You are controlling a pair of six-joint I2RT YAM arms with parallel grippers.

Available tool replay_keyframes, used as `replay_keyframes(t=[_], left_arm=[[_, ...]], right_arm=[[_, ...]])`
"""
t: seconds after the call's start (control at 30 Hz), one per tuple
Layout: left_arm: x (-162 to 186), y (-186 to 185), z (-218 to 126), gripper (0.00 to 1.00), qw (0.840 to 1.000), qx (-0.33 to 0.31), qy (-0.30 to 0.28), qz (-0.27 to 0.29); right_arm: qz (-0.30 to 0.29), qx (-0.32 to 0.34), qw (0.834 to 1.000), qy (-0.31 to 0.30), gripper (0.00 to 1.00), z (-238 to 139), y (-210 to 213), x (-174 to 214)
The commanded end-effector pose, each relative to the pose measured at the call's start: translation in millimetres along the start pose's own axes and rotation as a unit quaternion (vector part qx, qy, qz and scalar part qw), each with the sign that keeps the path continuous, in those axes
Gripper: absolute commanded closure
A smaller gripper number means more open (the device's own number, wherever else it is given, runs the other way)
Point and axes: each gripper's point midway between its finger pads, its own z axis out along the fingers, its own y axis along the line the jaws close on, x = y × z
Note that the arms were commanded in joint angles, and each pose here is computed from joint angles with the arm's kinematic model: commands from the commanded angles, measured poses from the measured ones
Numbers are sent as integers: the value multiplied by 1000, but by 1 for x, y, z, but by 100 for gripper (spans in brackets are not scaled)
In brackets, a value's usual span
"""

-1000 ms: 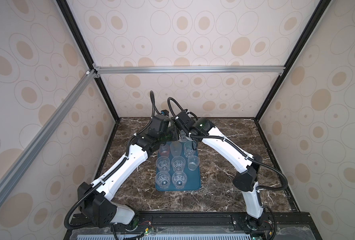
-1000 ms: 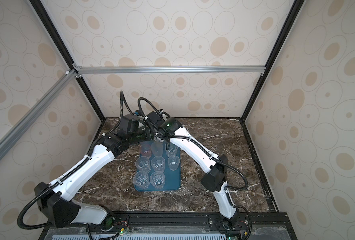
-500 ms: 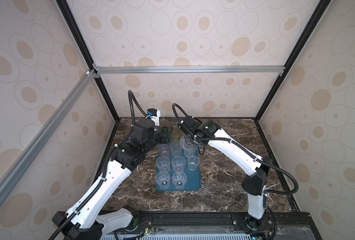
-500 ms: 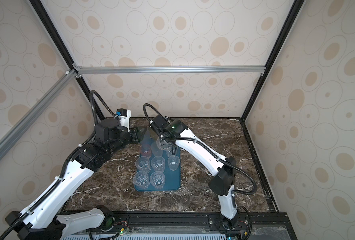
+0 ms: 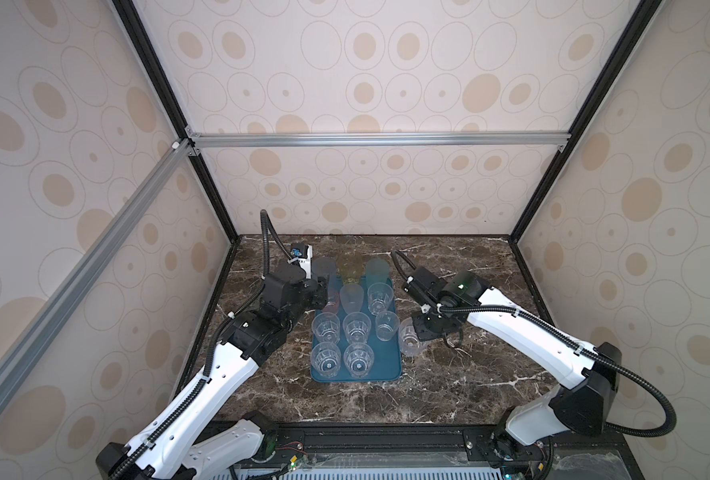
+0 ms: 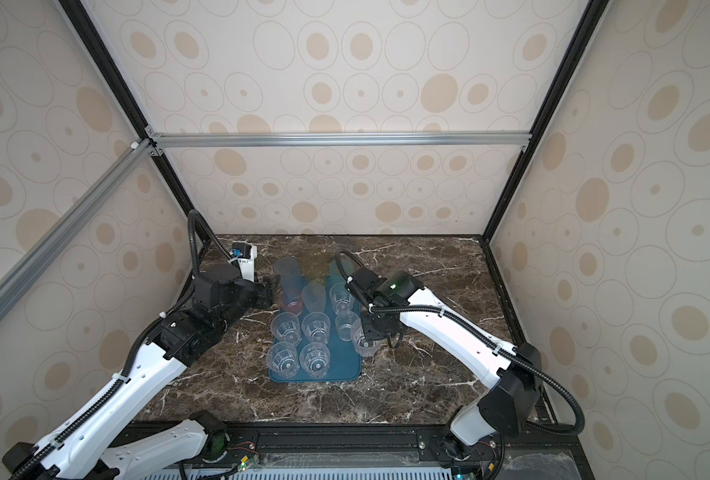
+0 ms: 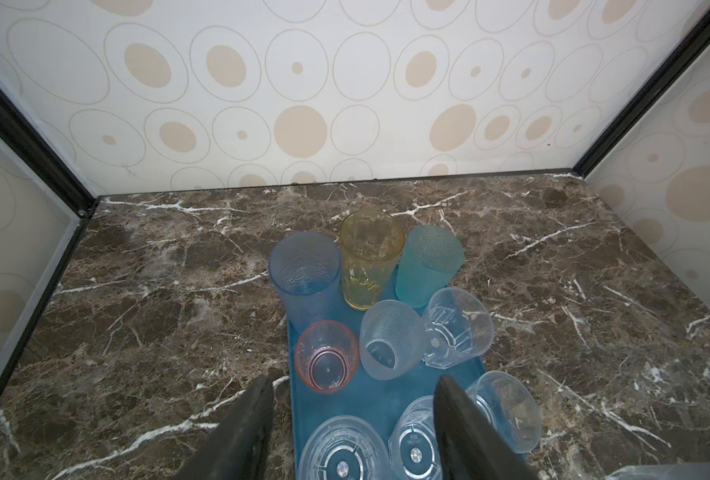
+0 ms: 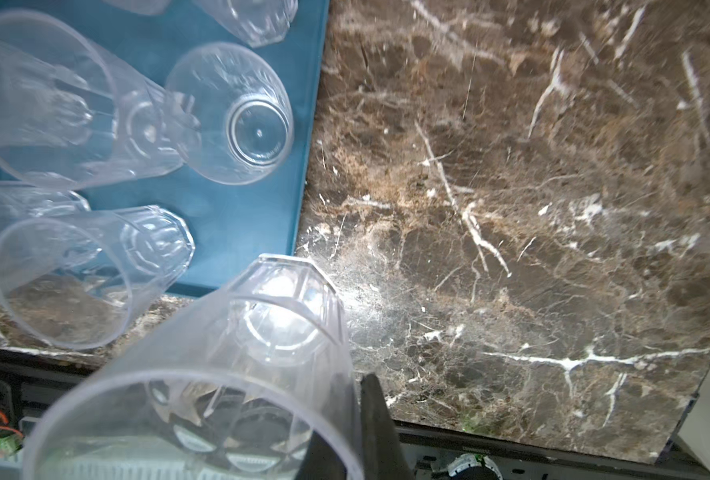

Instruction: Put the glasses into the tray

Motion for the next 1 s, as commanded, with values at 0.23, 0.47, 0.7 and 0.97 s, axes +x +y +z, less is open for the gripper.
replay_keyframes(t=[0.23,0.47,0.7,0.97], left_arm=[[2,12,-1,38,1000,-17,-12,15],[2,12,1,38,1000,-15,-12,15],[3,13,3,38,1000,-16,-10,18],[3,15,2,39,1000,-17,-11,18]], right_arm=[[9,-28,1000,-9,99,48,47,-4],[-5,-14,1000,7,99,76,61,0],[-12,3,1000,23,98,95,56,8],[-17,5,999,29,77,89,54,11]])
